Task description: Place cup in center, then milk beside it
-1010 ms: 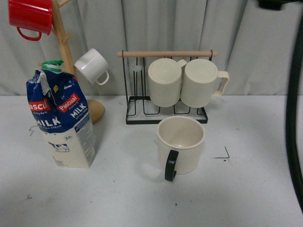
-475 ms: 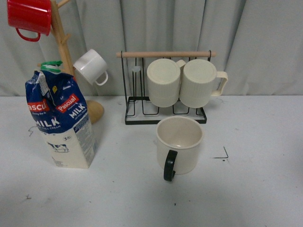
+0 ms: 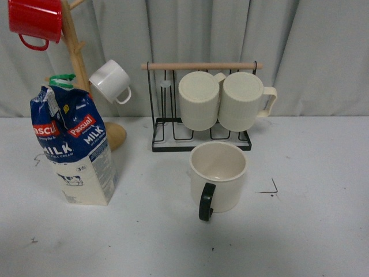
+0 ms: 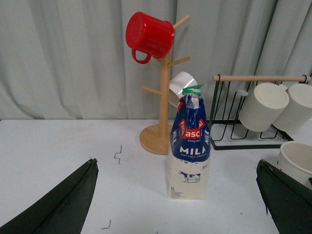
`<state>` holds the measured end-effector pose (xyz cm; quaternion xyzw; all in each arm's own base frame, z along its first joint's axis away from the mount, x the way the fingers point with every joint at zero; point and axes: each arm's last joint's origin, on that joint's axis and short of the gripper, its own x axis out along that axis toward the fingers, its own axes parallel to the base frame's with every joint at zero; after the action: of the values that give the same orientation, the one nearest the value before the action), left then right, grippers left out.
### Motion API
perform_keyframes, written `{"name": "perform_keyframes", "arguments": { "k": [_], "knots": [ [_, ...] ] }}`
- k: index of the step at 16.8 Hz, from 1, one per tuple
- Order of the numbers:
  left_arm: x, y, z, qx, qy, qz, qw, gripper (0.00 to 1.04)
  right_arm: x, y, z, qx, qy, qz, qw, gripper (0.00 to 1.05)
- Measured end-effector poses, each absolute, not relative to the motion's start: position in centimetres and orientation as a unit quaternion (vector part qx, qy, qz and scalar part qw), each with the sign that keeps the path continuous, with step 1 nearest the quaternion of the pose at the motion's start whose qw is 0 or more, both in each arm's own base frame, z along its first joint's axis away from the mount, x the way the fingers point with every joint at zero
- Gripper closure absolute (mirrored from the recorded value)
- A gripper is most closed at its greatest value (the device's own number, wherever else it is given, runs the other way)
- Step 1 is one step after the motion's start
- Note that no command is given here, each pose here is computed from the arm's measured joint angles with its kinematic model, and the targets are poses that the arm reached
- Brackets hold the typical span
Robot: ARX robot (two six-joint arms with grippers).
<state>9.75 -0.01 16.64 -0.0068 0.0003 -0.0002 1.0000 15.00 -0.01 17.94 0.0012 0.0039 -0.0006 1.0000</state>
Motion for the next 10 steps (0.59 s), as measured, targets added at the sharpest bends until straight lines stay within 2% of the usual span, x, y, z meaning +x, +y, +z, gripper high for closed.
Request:
{"name": "perform_keyframes", "arguments": {
  "k": [10],
  "knots": [
    [9.8, 0.0, 16.6, -0.007, 0.000, 0.000, 1.000, 0.07, 12.4, 0.0, 17.0, 0.001, -0.004, 0.000, 1.000, 1.03]
  ]
}}
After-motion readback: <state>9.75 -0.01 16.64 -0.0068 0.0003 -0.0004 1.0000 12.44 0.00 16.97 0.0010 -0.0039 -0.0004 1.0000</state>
